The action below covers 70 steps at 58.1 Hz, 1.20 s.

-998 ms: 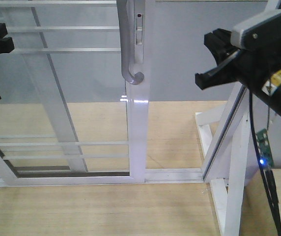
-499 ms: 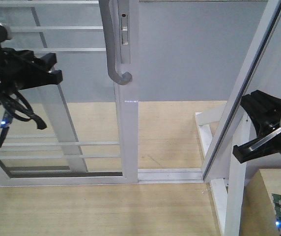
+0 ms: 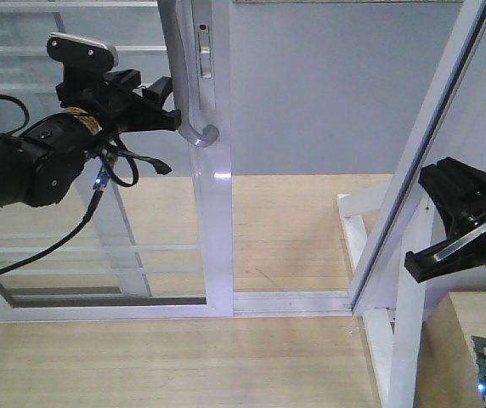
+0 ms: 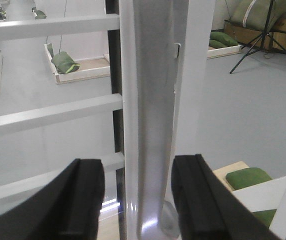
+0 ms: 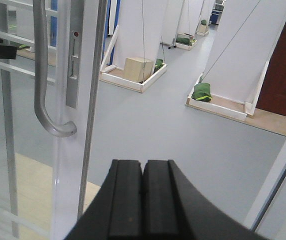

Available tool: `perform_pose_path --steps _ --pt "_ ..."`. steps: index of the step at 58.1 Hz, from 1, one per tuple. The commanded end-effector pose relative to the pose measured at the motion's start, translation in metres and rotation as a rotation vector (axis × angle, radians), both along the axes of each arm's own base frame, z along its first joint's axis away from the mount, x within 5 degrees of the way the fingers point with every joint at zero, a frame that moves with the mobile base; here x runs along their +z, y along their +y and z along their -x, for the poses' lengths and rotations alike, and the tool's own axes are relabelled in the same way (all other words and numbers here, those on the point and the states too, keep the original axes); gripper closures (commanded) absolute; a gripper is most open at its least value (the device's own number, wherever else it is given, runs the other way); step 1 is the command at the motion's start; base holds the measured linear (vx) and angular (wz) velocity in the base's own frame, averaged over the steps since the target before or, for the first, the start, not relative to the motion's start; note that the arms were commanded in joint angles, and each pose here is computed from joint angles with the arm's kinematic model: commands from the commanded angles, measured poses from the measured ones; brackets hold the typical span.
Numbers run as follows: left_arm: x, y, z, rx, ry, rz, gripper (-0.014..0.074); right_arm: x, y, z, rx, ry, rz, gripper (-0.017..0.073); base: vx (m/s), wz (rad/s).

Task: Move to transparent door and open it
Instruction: 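Grasp the silver handle with the left gripper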

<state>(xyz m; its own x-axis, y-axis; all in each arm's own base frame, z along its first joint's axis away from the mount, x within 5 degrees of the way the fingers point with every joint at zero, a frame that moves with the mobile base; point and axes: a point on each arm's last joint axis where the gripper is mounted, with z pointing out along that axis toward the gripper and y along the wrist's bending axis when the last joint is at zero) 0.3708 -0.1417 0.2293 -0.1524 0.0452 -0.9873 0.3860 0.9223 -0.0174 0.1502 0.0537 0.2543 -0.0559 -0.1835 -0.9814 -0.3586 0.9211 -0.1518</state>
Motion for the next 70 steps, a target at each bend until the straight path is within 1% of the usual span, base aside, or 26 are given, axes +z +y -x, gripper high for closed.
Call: perform_pose_path --steps 1,5,11,27,30,37,39,56,63,67,70 --pt "0.036 -0.005 -0.006 -0.009 -0.158 0.080 0.0160 0.019 0.000 -0.002 0.001 -0.121 -0.035 0.0566 0.00 0.00" --pt "0.036 -0.007 -0.011 -0.010 -0.160 0.079 0.0160 0.019 0.000 -0.002 0.002 -0.125 -0.025 0.0566 0.00 0.00" --pt "0.037 -0.010 -0.018 -0.009 -0.164 0.081 0.0160 0.019 0.000 -0.002 0.004 -0.136 0.006 0.0566 0.00 0.00" --pt "0.036 -0.015 -0.033 -0.009 -0.165 0.079 0.0160 0.019 0.000 -0.002 0.003 -0.135 0.003 0.0566 0.00 0.00" --pt "0.037 -0.016 -0.036 -0.007 -0.168 0.083 0.0160 0.019 0.000 -0.002 0.003 -0.135 0.003 0.0566 0.00 0.00" --pt "0.037 -0.019 -0.043 -0.003 -0.145 0.123 0.0160 0.019 0.000 -0.002 0.003 -0.135 0.003 0.0566 0.00 0.00" --pt "0.038 -0.020 -0.046 -0.002 -0.145 0.127 0.0160 0.019 0.000 -0.002 0.003 -0.135 0.003 0.0566 0.00 0.00" --pt "0.037 -0.024 -0.059 0.001 -0.155 0.130 0.0165 0.019 0.000 -0.002 0.003 -0.134 0.004 0.0566 0.00 0.00" --pt "0.038 -0.024 -0.061 0.012 -0.151 0.143 0.0218 0.019 0.000 -0.002 0.003 -0.134 0.004 0.0566 0.00 0.00" --pt "0.038 -0.024 -0.061 0.013 -0.141 0.138 0.0275 0.019 0.000 -0.002 0.003 -0.134 0.004 0.0566 0.00 0.00" --pt "0.039 -0.023 -0.061 0.014 -0.133 0.131 0.0333 0.019 0.000 -0.002 0.003 -0.134 0.004 0.0566 0.00 0.00"
